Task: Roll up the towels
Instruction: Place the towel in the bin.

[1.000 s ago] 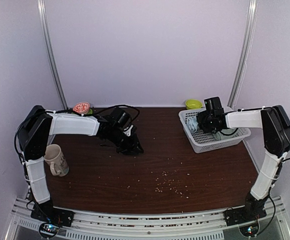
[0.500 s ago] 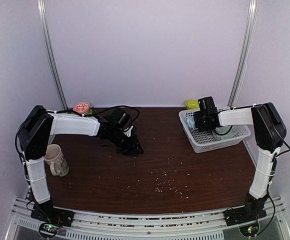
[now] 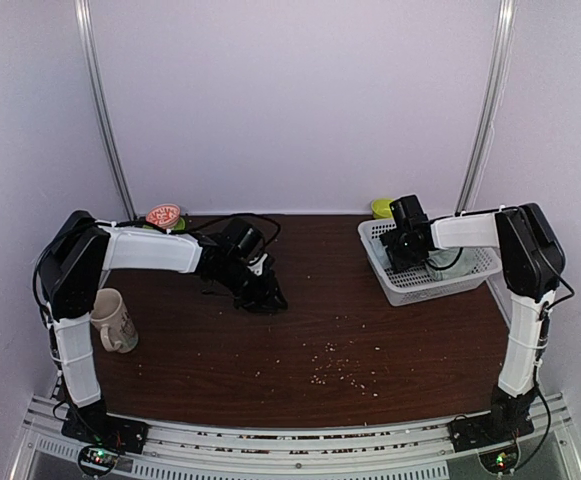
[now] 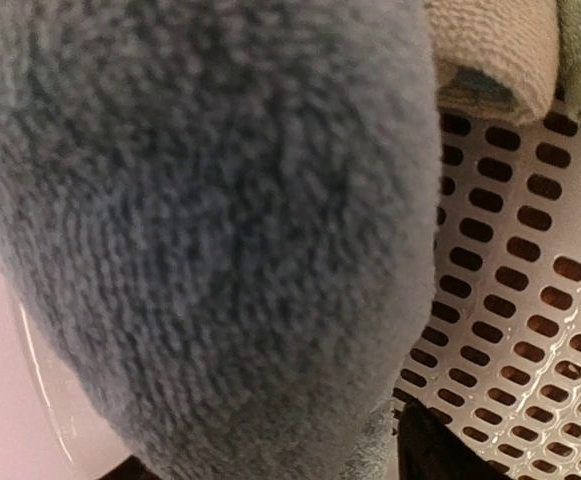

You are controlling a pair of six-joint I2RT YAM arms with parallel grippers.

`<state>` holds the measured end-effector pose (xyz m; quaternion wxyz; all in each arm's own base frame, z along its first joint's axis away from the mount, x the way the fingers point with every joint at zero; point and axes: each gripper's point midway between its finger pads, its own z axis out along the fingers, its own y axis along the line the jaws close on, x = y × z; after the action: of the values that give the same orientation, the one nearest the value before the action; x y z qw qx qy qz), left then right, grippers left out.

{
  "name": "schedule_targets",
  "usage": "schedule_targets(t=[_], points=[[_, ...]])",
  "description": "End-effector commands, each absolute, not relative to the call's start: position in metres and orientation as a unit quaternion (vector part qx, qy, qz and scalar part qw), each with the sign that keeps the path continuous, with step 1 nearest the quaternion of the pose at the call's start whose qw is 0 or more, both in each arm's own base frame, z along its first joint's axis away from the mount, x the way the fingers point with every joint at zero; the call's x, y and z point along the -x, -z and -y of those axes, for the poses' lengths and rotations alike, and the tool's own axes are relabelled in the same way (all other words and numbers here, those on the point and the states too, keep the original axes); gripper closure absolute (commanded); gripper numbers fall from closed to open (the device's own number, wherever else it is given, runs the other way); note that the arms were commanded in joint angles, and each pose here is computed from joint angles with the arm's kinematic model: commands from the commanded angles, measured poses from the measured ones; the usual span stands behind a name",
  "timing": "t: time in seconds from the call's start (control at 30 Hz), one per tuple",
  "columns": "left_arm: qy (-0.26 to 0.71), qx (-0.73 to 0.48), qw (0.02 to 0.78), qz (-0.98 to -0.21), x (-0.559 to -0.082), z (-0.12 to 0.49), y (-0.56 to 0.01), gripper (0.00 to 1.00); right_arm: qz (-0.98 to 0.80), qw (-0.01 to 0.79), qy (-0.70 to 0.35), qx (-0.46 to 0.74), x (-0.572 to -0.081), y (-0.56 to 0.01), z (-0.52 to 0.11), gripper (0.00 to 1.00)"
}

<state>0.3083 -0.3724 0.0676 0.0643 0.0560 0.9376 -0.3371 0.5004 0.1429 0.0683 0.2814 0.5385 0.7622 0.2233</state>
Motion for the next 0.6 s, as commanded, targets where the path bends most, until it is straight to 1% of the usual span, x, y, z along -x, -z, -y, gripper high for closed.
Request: schedule_targets(t=[0.0,0.2,0.57], points=[[0.348,-0.066,0.068,-0.933,-0.309,0.380,-0.074,0.75,-0.802,0.266,-0.210,-0.492,-0.496,-0.071,-0.147,0.30],[0.348,-0.067,0.071,-0.933,-0.310,0.380,-0.075,0.75,-0.826,0.268,-0.209,-0.450,-0.488,-0.091,-0.140,0.23],[0.348,-0.068,0.074,-0.932,-0.313,0.382,-0.078,0.75,-0.855,0.280,-0.218,-0.378,-0.483,-0.136,-0.134,0.20]])
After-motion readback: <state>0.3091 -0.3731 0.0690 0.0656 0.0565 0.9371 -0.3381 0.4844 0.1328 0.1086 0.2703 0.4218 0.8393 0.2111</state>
